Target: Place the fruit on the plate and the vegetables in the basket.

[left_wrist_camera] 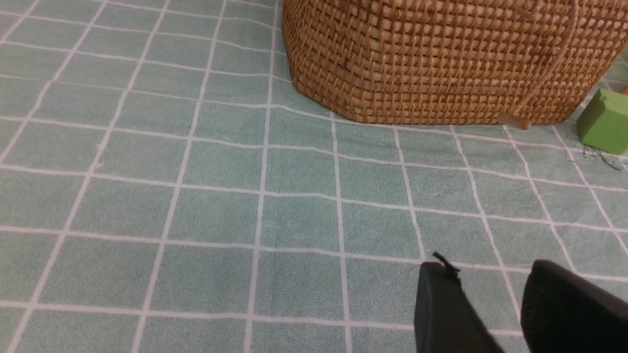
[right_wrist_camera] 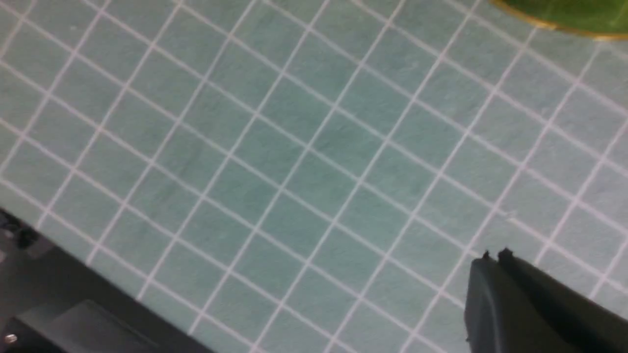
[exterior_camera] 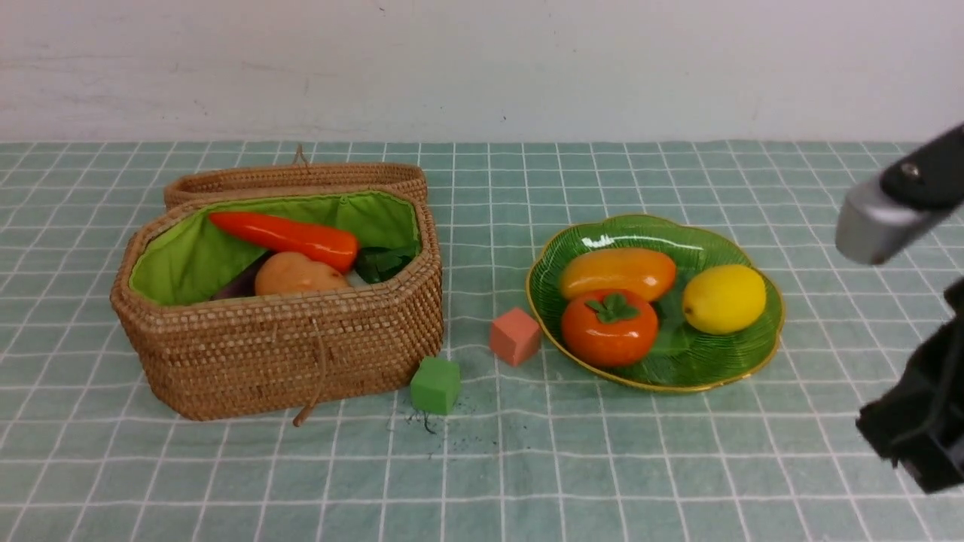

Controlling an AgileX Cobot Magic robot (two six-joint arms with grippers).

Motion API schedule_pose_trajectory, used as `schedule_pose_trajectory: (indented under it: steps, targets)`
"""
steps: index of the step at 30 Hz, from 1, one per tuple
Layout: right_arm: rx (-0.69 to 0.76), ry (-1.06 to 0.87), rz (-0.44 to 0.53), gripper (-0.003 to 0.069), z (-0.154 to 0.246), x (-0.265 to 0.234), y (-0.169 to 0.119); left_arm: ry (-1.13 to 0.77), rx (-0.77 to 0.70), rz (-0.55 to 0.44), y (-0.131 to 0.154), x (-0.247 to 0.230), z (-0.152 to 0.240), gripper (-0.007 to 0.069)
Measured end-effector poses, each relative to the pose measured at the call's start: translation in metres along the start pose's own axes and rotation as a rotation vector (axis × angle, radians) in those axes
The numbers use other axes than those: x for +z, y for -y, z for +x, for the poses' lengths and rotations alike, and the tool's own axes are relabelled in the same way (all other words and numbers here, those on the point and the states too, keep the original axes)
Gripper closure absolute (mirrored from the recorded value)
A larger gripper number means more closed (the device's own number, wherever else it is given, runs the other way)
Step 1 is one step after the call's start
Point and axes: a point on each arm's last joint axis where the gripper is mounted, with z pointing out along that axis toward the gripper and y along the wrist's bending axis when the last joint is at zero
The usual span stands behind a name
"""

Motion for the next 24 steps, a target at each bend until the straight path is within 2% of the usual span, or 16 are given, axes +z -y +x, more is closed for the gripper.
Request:
schedule_pose_trajectory:
  steps: [2,6,14,18,24]
  targets:
    - [0.039,-0.007,-0.054,0.0674,0.01,0.003,-0.005,0.0,0.0,0.0,0.0,0.0,0.0,0.0387]
    - [0.063,0.004,-0.099,0.0673,0.013,0.002,-0.01,0.0,0.0,0.0,0.0,0.0,0.0,0.0387]
    - [0.062,0.024,-0.102,0.0671,0.016,-0.002,-0.011,0.0,0.0,0.0,0.0,0.0,0.0,0.0386]
    - [0.062,0.131,-0.052,0.0666,0.027,-0.023,-0.006,0.0,0.0,0.0,0.0,0.0,0.0,0.0386]
    - [0.225,0.544,0.188,0.0664,0.075,-0.062,0.011,0.0,0.0,0.0,0.0,0.0,0.0,0.0386]
